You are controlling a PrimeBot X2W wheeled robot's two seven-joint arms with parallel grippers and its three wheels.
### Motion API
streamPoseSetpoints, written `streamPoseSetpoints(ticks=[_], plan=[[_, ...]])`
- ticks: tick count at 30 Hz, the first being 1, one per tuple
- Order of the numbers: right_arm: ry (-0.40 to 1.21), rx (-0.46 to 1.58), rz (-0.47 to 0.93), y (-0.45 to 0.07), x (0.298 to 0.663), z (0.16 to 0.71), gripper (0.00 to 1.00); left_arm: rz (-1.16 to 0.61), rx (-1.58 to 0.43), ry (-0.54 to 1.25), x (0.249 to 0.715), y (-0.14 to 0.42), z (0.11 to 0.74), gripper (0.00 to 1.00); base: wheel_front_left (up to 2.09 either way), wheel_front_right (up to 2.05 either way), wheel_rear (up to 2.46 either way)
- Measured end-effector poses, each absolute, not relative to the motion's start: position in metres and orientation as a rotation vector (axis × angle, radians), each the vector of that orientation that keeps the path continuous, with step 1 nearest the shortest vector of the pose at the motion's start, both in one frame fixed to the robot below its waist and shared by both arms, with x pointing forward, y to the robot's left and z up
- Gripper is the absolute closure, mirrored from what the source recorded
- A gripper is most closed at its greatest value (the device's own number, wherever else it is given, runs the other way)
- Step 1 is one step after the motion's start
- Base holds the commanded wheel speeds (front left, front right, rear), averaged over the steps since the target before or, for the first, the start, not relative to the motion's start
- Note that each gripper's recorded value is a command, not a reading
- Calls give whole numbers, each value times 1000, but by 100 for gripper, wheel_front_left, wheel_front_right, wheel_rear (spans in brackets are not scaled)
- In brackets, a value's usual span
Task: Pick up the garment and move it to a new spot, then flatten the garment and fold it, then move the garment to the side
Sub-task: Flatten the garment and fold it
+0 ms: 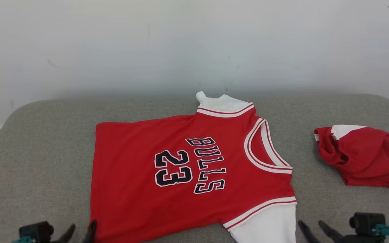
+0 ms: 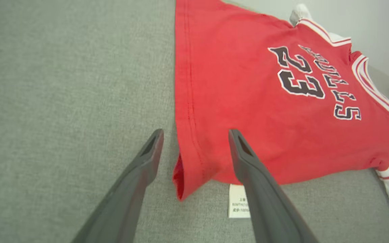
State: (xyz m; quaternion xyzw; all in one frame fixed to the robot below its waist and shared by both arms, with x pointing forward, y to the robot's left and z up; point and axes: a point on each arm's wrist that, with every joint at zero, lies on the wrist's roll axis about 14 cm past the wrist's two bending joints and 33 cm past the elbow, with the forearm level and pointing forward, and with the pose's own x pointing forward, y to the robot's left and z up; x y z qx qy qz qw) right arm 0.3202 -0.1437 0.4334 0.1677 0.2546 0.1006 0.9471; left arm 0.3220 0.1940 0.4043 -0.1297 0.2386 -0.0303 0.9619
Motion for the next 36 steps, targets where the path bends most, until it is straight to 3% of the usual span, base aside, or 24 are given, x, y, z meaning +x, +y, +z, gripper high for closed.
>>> streamPoseSetpoints(ticks=[14, 24, 36], plan=[[159, 393, 176, -152, 354, 515, 0, -7, -234, 81, 348, 207, 489, 0, 0, 0, 0], [7, 314, 94, -178, 356, 535, 0, -4, -208, 11, 347, 201, 500, 0, 0, 0, 0], [-40, 194, 40, -199, 350, 531, 0, -27, -78, -4, 345, 199, 501, 0, 0, 0, 0]])
